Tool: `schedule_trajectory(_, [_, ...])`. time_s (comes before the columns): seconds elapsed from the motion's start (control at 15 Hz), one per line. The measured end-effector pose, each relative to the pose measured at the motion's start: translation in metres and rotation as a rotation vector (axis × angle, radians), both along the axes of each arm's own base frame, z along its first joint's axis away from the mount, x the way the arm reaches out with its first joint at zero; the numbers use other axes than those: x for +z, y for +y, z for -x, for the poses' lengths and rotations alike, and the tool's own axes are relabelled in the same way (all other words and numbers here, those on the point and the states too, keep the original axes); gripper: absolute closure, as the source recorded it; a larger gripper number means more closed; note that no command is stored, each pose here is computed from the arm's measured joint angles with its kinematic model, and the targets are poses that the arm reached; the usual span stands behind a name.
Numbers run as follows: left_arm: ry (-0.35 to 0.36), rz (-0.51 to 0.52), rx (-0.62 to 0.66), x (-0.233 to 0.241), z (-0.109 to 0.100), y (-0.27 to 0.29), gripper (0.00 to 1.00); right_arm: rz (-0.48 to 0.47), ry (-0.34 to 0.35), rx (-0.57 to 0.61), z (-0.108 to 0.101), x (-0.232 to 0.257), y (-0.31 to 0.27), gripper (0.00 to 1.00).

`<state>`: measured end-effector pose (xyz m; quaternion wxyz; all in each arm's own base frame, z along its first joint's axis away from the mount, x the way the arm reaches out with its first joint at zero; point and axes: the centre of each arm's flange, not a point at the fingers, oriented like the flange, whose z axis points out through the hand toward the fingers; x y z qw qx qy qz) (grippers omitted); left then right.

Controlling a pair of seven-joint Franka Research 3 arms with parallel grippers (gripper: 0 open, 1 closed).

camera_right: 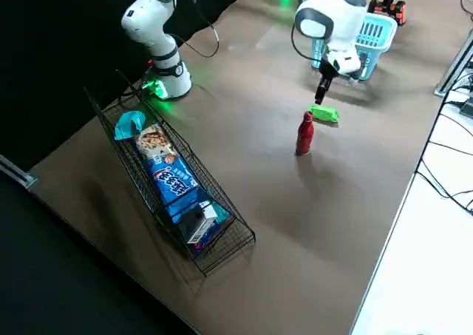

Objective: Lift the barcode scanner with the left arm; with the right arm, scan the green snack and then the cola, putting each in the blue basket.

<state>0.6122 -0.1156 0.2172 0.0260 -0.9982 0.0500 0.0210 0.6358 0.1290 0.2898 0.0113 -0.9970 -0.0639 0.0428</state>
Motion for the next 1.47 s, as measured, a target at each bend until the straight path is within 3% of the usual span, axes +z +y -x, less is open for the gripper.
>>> schedule_trajectory(0.27, [0.006,-0.002,0.008,-0.004,0.001,0.000,0.37,0.008,0.013,0.053,-0.006,-0.037,0.033,0.00])
schedule_trajectory(0.47, [0.006,-0.002,0.010,-0.004,0.001,-0.001,0.64,0.007,-0.025,0.056,-0.011,-0.041,0.038,0.00])
schedule_trajectory(1.0, [0.016,-0.021,0.000,0.009,-0.001,-0.002,0.63,0.020,0.014,0.068,-0.013,-0.089,0.011,0.00])
schedule_trajectory(1.27, [-0.046,-0.015,0.050,0.083,-0.012,-0.001,0.63,-0.039,0.014,0.036,-0.015,-0.098,0.005,0.01])
schedule_trajectory(1.47, [-0.013,0.065,0.129,0.156,-0.011,-0.010,0.63,-0.110,0.022,0.025,-0.016,-0.102,-0.002,0.07])
